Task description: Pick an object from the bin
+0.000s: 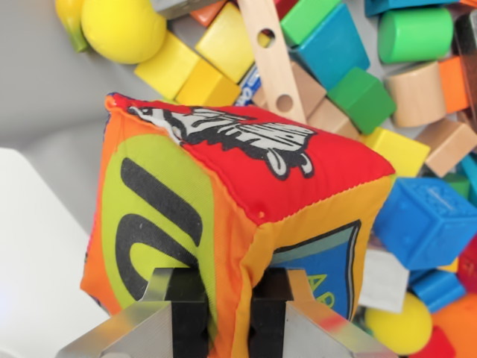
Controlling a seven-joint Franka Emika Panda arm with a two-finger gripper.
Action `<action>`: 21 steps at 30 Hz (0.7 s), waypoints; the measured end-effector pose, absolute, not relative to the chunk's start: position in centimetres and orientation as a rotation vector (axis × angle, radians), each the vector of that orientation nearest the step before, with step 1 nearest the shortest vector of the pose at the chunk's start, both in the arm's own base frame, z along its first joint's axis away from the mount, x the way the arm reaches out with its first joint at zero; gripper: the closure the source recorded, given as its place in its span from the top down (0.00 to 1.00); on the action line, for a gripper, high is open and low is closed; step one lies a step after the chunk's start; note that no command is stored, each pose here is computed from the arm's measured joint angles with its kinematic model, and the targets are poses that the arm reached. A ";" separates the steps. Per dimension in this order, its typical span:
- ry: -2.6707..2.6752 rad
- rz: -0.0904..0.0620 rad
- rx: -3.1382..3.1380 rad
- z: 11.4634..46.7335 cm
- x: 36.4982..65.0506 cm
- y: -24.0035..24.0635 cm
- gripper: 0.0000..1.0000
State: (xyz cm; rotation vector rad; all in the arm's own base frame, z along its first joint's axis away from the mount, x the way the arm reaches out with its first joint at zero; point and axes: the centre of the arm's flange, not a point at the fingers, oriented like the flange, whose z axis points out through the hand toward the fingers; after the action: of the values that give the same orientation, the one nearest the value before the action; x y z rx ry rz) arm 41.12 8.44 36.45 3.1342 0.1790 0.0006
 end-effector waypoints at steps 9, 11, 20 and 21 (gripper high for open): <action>0.179 0.002 3.134 40.2 41.2 8.5 0.00; 0.179 0.003 3.134 41.1 41.2 8.5 0.00; 0.178 0.001 3.134 44.2 41.2 8.4 0.00; 0.178 0.000 3.134 44.6 41.2 8.4 0.00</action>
State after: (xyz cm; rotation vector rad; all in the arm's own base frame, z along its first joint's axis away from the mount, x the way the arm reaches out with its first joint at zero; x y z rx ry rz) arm 41.18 8.45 44.56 3.1337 0.1783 0.0004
